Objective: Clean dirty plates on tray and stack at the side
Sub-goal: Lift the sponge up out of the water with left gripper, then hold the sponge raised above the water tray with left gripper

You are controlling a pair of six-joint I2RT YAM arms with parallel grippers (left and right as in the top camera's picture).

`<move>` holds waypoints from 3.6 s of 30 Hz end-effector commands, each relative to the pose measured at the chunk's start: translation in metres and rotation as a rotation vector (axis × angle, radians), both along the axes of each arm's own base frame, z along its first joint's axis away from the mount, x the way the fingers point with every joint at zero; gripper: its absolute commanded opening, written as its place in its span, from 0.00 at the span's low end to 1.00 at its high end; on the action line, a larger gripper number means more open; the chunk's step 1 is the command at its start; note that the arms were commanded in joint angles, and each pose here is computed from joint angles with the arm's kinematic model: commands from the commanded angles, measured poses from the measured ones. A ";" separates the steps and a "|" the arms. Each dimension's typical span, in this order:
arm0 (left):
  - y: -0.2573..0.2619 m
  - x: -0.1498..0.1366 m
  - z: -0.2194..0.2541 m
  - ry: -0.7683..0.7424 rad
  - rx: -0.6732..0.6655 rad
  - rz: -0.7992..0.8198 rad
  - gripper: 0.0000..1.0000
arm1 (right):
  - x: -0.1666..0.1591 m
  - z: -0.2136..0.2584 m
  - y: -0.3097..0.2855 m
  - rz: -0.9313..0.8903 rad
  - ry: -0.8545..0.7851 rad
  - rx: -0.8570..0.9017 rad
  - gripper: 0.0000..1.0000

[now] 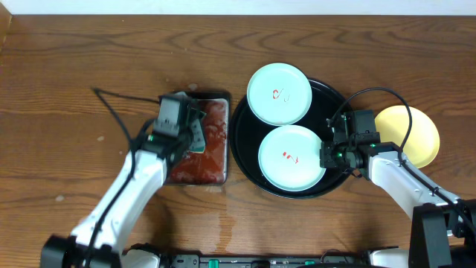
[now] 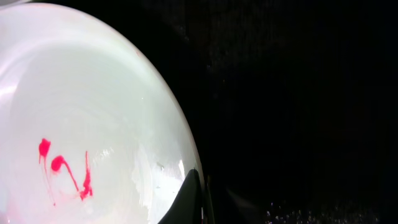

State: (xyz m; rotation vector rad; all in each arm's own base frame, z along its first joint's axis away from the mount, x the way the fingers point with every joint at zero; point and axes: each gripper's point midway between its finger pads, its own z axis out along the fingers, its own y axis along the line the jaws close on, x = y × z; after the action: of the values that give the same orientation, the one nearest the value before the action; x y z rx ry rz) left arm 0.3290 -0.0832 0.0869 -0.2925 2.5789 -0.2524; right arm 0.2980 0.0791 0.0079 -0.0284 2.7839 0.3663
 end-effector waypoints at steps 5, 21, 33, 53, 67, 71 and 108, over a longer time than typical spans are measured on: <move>0.008 -0.003 0.014 -0.120 -0.233 0.186 0.07 | -0.003 -0.004 -0.002 0.014 0.005 -0.029 0.01; 0.001 0.011 0.043 -0.177 -0.630 -0.023 0.07 | -0.002 -0.004 -0.002 0.014 0.004 -0.029 0.01; 0.006 0.010 0.046 -0.180 -0.662 -0.022 0.07 | -0.002 -0.004 -0.002 0.014 0.003 -0.029 0.01; 0.008 0.026 0.068 -0.331 -0.611 -0.109 0.07 | -0.002 -0.004 -0.002 0.014 0.002 -0.028 0.01; 0.010 0.045 0.140 -0.652 -0.562 -0.215 0.07 | -0.002 -0.004 -0.002 0.021 0.000 -0.031 0.01; 0.009 0.043 0.146 -0.671 -0.559 -0.221 0.08 | -0.002 -0.004 -0.002 0.020 0.000 -0.032 0.01; 0.014 0.021 0.013 -0.205 -0.164 0.016 0.07 | -0.002 -0.005 -0.003 0.019 0.000 -0.034 0.01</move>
State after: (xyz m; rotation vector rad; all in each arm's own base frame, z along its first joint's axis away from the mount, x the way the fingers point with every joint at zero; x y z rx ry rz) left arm 0.3385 -0.0838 0.0940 -0.3150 2.3769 -0.6311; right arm 0.2981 0.0786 0.0074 -0.0438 2.7807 0.3594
